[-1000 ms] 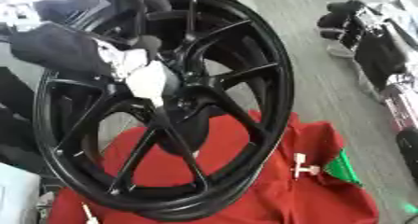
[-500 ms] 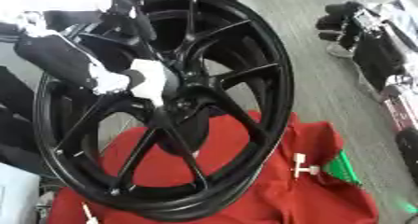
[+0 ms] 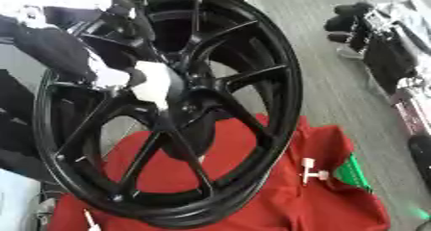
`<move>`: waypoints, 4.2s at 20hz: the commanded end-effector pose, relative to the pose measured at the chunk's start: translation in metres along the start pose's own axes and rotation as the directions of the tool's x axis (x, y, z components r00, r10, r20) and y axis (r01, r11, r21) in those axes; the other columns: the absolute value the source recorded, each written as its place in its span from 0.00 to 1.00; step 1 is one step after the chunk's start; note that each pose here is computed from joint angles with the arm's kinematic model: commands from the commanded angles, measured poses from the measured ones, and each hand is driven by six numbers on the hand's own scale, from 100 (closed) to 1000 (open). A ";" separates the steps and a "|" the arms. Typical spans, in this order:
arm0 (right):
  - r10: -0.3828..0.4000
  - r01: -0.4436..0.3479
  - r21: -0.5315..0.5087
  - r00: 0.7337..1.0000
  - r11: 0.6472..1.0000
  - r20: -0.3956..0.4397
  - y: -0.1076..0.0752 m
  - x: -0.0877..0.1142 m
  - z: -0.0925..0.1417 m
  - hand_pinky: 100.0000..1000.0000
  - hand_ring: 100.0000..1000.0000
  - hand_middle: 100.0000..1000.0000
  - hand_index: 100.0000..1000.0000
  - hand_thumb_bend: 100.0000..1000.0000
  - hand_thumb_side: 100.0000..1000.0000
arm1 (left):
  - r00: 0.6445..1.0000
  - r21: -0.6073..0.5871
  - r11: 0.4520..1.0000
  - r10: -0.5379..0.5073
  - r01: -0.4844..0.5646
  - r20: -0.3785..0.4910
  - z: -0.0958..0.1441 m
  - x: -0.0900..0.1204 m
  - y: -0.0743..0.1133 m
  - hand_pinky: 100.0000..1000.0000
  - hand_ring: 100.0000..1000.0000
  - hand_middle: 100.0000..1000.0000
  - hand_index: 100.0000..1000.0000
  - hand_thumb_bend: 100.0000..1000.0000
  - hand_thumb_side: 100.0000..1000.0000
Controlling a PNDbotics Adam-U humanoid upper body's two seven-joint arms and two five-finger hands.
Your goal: Pull the pin out of the wheel hub.
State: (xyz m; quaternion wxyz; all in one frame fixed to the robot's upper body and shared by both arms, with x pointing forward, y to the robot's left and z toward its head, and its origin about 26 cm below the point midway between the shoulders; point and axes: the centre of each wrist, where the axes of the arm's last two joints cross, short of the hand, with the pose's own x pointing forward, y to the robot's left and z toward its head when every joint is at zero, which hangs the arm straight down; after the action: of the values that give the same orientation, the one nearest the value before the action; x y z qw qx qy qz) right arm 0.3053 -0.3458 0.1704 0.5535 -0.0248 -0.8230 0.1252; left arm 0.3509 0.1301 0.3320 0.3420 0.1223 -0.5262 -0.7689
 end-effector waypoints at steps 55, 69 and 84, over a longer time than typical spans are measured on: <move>0.032 -0.033 0.038 0.999 0.999 0.010 0.000 0.007 -0.005 0.83 0.79 0.63 0.76 0.00 0.75 | 0.996 0.022 0.996 -0.090 0.090 -0.003 -0.033 -0.003 -0.001 0.82 0.75 0.60 0.61 0.19 0.00; 0.034 -0.034 0.029 0.999 0.999 0.008 -0.001 0.007 -0.005 0.83 0.79 0.63 0.76 0.00 0.75 | 0.990 0.189 0.972 -0.138 0.137 -0.007 0.013 0.009 0.011 0.75 0.64 0.44 0.27 0.07 0.00; 0.040 -0.040 -0.016 0.999 0.999 0.019 -0.007 0.008 0.000 0.83 0.79 0.63 0.76 0.00 0.75 | 0.970 0.553 0.833 0.113 0.026 -0.216 0.115 -0.044 0.003 0.73 0.60 0.44 0.27 0.00 0.00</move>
State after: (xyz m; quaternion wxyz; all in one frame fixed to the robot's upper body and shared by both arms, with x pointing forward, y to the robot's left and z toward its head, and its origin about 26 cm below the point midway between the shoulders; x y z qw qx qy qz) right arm 0.3053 -0.3478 0.1693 0.5555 -0.0310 -0.8217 0.1237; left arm 0.3260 0.2256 0.3561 0.3710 0.2569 -0.6743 -0.5844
